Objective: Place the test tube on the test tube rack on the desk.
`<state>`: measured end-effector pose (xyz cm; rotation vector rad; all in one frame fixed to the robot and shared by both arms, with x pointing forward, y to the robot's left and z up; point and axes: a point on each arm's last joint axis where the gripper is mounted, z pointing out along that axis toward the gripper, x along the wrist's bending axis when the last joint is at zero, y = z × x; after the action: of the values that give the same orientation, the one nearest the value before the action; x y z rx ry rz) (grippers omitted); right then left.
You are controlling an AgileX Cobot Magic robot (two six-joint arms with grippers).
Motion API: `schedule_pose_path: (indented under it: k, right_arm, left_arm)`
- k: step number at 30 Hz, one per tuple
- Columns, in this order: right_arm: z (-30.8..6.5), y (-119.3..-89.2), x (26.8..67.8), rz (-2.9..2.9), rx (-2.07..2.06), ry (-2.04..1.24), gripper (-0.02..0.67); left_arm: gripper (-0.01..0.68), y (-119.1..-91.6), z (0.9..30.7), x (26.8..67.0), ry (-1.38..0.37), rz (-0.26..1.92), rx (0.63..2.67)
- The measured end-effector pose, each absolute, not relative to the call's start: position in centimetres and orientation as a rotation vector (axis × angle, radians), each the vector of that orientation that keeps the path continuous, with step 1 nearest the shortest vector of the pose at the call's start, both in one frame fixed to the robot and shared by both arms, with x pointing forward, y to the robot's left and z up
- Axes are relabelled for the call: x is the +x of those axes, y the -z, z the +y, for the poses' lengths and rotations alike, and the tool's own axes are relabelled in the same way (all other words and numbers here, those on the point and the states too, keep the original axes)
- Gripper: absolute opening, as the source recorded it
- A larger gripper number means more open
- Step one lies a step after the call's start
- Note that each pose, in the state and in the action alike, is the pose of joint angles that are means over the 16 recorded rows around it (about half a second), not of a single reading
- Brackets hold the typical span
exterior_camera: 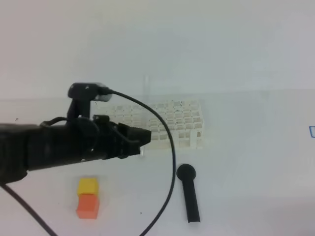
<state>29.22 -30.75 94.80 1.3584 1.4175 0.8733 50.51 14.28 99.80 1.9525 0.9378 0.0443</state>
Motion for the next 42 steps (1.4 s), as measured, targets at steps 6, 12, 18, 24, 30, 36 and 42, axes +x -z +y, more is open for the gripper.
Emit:
schedule_pose_path:
  k: [6, 12, 18, 24, 30, 36, 42]
  right_arm:
    - [-30.8, -94.8, 29.2, 1.429, 1.338, -0.852, -0.001]
    - [-30.9, -95.0, 29.3, 1.442, 1.274, -0.811, -0.001]
    - [-30.7, -95.8, 29.5, 1.396, 1.17, -0.844, -0.001]
    - [-30.1, -97.8, 29.7, 1.215, 1.07, -1.064, -0.001]
    - [-29.5, -100.3, 29.2, 0.932, 1.006, -1.46, -0.001]
    - [-28.6, -101.6, 28.7, 0.836, 1.008, -1.793, -0.001]
    - [-26.9, -101.7, 28.9, 1.046, 1.023, -1.897, -0.001]
  left_arm:
    - [0.111, -99.0, 14.9, 48.4, 0.038, 0.819, 1.888]
    - [0.111, -97.9, 15.1, 45.9, 0.154, 0.653, 1.855]
    - [0.111, -97.4, 15.1, 44.1, 0.225, 0.534, 1.838]
    - [0.111, -97.2, 15.1, 43.5, 0.237, 0.483, 1.833]
    - [0.111, -97.4, 15.1, 43.3, 0.209, 0.386, 1.825]
    - [0.111, -97.7, 14.9, 43.0, 0.179, 0.276, 1.807]
    - [0.111, -97.7, 14.9, 42.9, 0.161, 0.215, 1.798]
